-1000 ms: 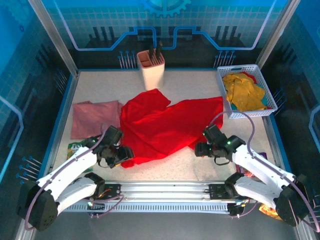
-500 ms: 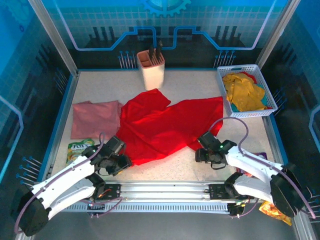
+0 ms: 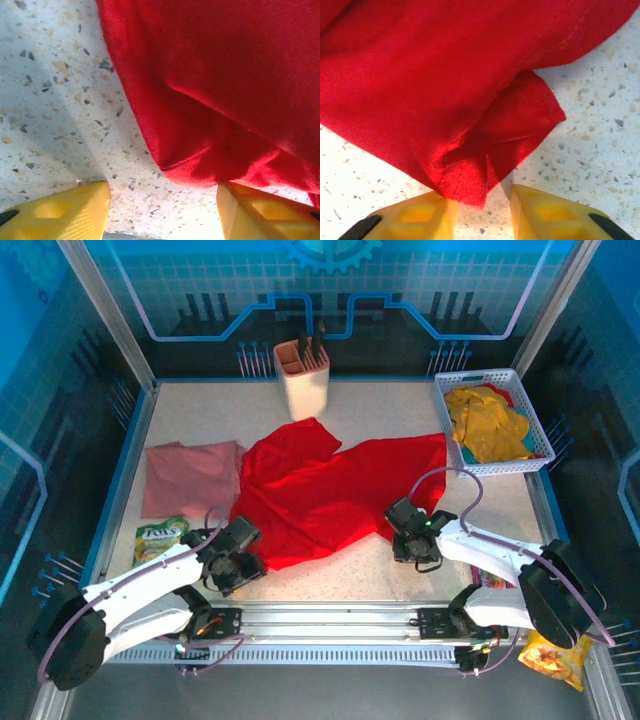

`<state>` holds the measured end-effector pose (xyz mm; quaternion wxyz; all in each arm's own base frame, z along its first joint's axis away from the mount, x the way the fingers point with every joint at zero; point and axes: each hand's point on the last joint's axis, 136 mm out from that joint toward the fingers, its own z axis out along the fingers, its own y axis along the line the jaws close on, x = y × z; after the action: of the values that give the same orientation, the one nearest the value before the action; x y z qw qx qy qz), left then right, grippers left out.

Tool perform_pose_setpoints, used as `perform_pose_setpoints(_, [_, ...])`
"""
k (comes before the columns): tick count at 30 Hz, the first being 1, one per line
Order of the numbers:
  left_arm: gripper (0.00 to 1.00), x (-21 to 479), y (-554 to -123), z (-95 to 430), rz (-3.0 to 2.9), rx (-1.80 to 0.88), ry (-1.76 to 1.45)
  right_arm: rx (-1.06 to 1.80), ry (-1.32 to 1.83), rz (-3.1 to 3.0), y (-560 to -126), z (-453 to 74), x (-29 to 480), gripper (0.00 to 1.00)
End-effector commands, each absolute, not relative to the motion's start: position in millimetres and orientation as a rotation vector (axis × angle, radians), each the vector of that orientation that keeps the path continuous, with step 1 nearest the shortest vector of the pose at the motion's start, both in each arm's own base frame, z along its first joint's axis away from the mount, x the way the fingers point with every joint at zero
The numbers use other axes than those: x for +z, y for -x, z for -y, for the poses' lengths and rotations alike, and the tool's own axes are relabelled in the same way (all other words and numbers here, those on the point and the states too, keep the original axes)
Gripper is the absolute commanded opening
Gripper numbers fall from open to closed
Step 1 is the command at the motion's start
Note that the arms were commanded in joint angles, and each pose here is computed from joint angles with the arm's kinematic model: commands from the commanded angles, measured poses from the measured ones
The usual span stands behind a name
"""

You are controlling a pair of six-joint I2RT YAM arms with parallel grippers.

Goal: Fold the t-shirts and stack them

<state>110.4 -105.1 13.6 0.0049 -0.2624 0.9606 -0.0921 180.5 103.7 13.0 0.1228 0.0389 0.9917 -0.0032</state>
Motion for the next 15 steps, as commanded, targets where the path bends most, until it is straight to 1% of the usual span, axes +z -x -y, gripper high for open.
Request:
perform_pose_setpoints(1, [0.59, 19, -134, 114, -2.931, -0.329, 0.744, -0.018, -0.151, -2.776, -205, -107, 25, 0.29])
perform_pose_setpoints(4, [0.58, 23, -144, 114, -2.892, -0.327, 0.724, -0.010, -0.156, -2.766, -207, -107, 26, 0.22])
perform_pose_setpoints(7, [0.55, 29, -154, 112, -2.851, -0.305, 0.694, -0.015, -0.161, -2.760, -208, -107, 28, 0.13])
perform_pose_setpoints(9, [0.52, 34, -162, 111, -2.833, -0.287, 0.659, -0.021, -0.166, -2.764, -208, -106, 29, 0.05])
perform_pose_setpoints(11, [0.50, 38, -170, 108, -2.820, -0.263, 0.626, -0.016, -0.174, -2.773, -209, -105, 31, 0.00])
perform_pose_setpoints(15, [0.50, 42, -186, 104, -2.805, -0.261, 0.593, -0.019, -0.172, -2.791, -205, -103, 38, 0.00])
